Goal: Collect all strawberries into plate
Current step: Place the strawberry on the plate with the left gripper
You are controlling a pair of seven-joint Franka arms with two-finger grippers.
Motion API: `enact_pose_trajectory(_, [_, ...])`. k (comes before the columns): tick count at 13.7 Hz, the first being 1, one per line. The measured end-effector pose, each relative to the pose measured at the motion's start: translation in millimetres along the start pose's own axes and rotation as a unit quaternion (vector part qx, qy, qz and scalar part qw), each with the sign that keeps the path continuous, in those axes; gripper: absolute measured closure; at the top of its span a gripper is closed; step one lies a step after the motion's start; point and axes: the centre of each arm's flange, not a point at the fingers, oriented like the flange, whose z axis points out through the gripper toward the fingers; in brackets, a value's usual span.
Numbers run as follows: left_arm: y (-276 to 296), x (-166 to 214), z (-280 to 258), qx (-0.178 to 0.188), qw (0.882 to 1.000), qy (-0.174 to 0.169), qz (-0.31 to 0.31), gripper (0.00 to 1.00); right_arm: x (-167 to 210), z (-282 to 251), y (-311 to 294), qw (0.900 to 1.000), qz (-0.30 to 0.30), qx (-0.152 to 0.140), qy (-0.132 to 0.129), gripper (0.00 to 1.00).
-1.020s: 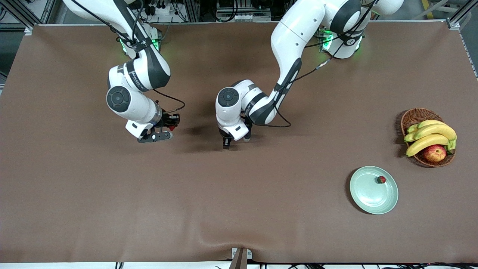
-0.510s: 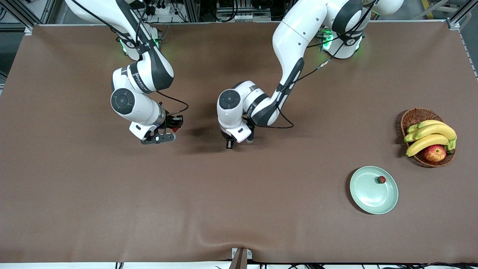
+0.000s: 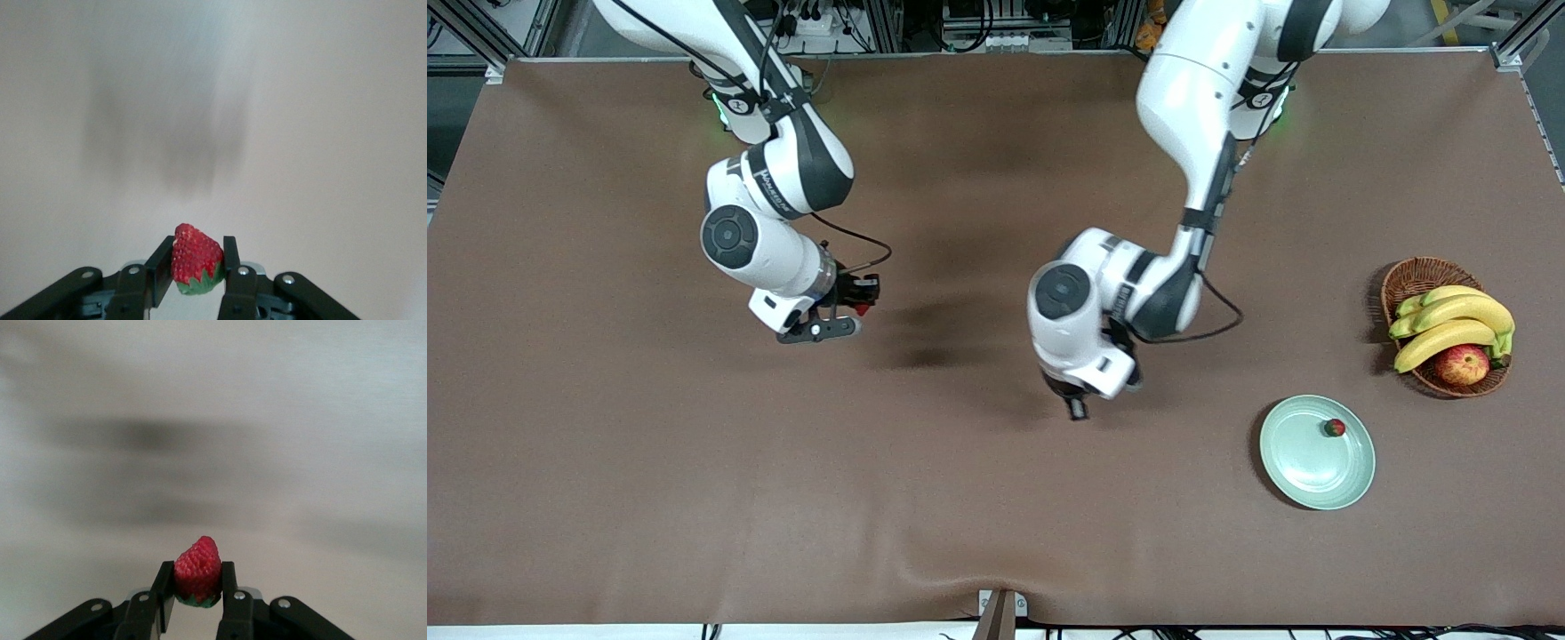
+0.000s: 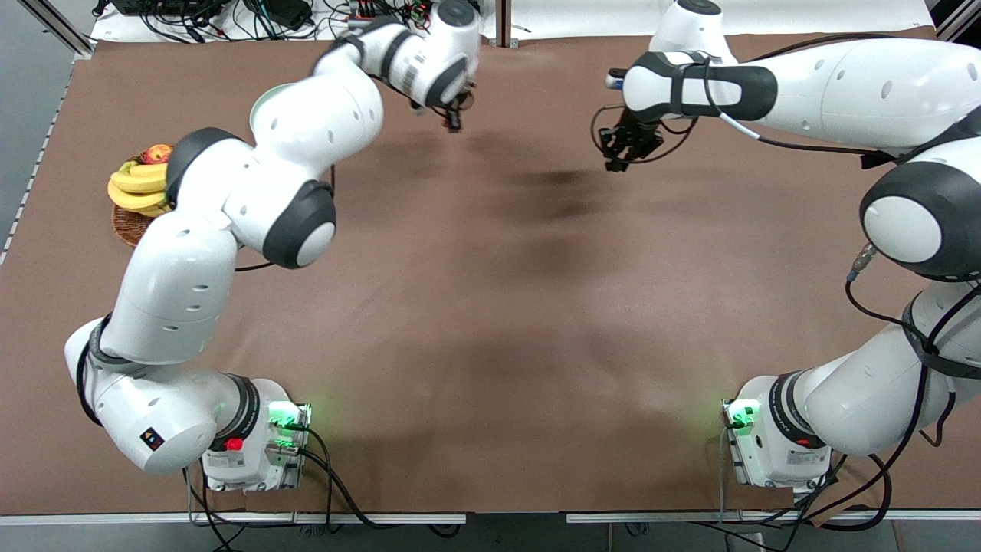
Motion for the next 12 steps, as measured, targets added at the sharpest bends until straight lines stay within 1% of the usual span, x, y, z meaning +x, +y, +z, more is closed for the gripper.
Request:
enact_pose_trajectory(1, [26,32,10,0.004,1.0,0.01,-0.014,0.67,3,6,-20,1.0,0.005,0.011,-0.001,0.67])
enact_pose_trajectory(3, [73,98,27,0.012,0.999,0.02,-0.038,0.67,10,23,-57,1.0,0.022,0.018,0.003,0.67])
enact_pose_trajectory(5, [109,161,41,0.019,0.998,0.027,-0.054,0.67,22,42,-80,0.999,0.036,0.021,0.018,0.67])
enact_pose_trajectory(6, [120,185,46,0.022,0.998,0.029,-0.055,0.67,26,54,-89,0.999,0.039,0.024,0.023,0.67])
enact_pose_trajectory(8, [135,220,53,0.027,0.998,0.032,-0.048,0.67,29,83,-105,0.998,0.048,0.031,0.03,0.67])
enact_pose_trajectory(10, [145,248,59,0.033,0.998,0.035,-0.051,0.67,30,112,-119,0.997,0.053,0.037,0.045,0.67])
enact_pose_trajectory(12, [151,274,68,0.04,0.997,0.039,-0.06,0.67,26,132,-130,0.997,0.056,0.035,0.046,0.67])
